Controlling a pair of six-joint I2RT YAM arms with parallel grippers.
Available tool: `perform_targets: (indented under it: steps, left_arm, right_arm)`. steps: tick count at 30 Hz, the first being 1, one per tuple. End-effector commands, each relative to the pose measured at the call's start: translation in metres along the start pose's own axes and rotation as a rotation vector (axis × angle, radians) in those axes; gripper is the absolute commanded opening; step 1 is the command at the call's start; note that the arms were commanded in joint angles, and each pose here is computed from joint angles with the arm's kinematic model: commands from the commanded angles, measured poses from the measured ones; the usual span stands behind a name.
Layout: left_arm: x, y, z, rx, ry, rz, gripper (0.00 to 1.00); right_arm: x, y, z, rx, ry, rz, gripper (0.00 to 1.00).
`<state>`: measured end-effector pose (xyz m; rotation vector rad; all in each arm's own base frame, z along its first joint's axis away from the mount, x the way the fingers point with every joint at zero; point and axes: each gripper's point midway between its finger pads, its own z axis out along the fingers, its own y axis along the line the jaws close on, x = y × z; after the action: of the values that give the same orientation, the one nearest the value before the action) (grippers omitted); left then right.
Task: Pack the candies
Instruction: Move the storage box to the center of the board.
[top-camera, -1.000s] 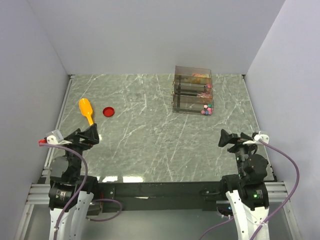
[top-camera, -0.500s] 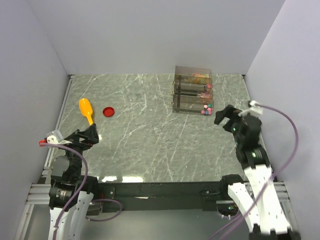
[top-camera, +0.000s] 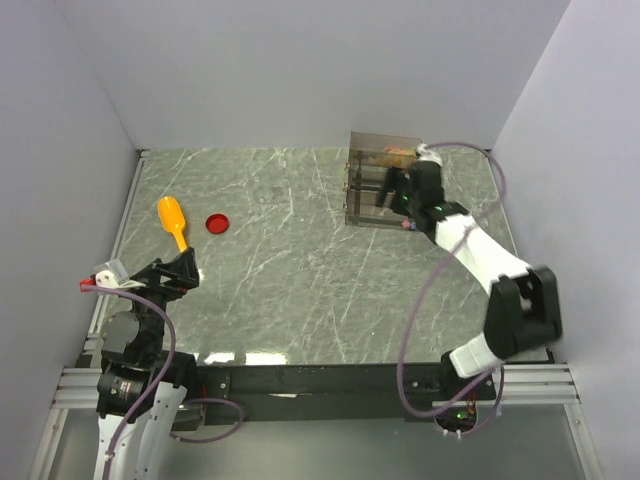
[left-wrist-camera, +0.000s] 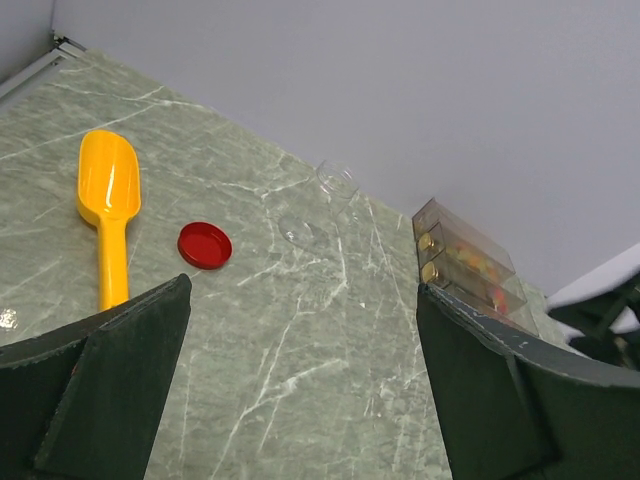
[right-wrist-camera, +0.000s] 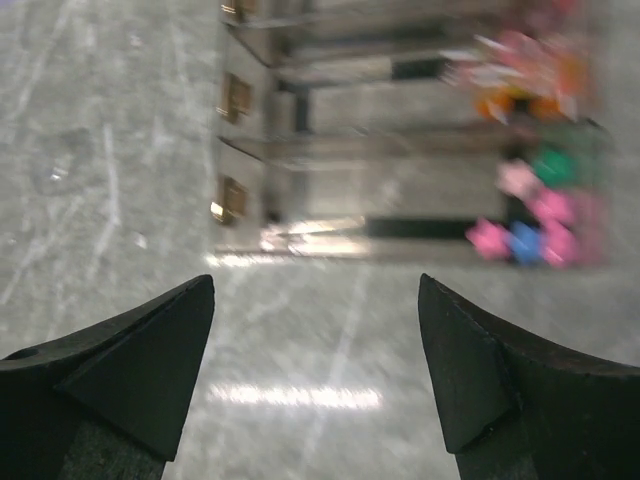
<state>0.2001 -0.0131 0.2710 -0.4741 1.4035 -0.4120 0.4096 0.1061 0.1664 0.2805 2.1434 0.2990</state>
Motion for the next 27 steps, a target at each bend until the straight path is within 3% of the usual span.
perform_targets:
  steps: [1, 9, 19, 27]
  left_arm:
    - [-0.034, -0.014, -0.025, 0.099, -0.162, -0.026, 0.99]
    - [-0.03, -0.013, -0.022, 0.095, -0.144, -0.017, 0.99]
    - [-0.027, -0.014, -0.021, 0.102, -0.13, -0.008, 0.99]
    - [-0.027, -0.016, -0.021, 0.106, -0.122, -0.003, 0.99]
  right_arm:
    - [-0.029, 0.048, 0.032, -0.077, -0.076, -0.037, 0.88]
    - [-0.027, 0.086, 0.111, -0.028, -0.081, -0.054, 0.77]
    - [-0.025, 0.114, 0.163, -0.068, -0.08, -0.143, 0.55]
    - [-0.002, 0.104, 0.184, -0.018, -0.013, -0.135, 0.5]
